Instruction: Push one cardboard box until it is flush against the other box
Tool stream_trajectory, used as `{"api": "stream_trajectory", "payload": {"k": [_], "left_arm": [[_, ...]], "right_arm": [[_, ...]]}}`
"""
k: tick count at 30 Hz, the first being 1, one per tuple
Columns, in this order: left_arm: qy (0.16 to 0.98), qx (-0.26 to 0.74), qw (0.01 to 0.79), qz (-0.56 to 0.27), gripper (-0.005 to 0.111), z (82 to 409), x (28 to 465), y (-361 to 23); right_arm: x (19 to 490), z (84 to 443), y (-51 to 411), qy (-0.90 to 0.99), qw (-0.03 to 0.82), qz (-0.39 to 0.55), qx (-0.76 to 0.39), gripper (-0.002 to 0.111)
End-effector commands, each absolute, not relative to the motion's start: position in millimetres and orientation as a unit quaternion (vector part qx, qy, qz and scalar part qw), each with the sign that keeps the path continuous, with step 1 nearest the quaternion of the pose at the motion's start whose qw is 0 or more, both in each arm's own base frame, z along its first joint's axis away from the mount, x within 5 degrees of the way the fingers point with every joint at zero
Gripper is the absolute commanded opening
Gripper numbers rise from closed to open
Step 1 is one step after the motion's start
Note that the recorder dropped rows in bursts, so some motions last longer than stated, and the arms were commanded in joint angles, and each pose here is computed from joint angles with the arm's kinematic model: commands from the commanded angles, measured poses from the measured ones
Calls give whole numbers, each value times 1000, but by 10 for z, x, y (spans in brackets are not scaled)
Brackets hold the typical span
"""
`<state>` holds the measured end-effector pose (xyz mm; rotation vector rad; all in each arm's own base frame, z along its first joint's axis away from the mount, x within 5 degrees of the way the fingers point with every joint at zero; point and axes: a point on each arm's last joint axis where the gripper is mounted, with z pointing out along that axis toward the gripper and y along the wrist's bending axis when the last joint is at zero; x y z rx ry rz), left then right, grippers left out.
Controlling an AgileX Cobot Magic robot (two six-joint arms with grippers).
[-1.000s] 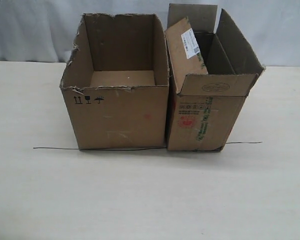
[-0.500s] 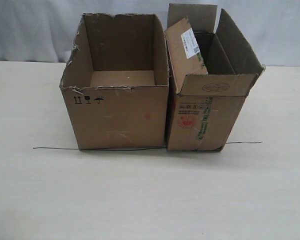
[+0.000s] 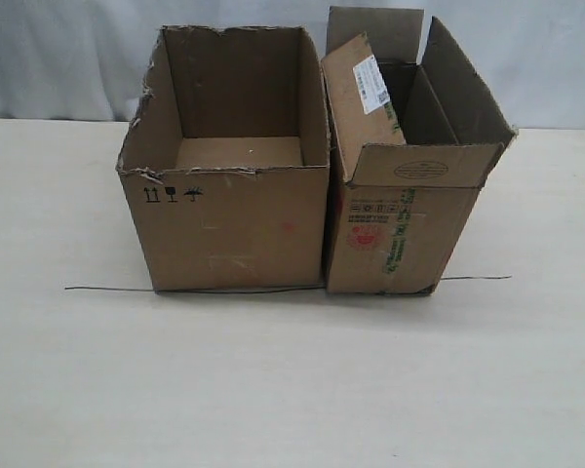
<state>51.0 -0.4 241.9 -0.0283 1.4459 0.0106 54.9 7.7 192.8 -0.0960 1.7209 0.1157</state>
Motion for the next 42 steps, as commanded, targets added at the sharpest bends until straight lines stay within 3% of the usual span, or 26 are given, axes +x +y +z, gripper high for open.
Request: {"api": "stream_trajectory", "payload": {"k": [1,5,12,20,28,42], "left_arm": [[683,-27,730,5,0,2253,576,20],[693,-41,720,3,0,2099,594,38],[772,-33,635,9,0,1877,547,29],[768,45,638,3,0,1885,548,-32],[712,38,702,-1,0,2038,564,-32],[718,28,695,-14,0,2022,563,-36]], "right_arm": [[550,1919,74,756,651,50,-40,5],[550,1919,74,756,651,50,-40,5],[550,1919,74,756,651,50,-40,5],[550,1919,74,756,651,50,-40,5],[550,1919,74,756,651,50,-40,5],[550,1919,74,756,651,50,-40,5]]}}
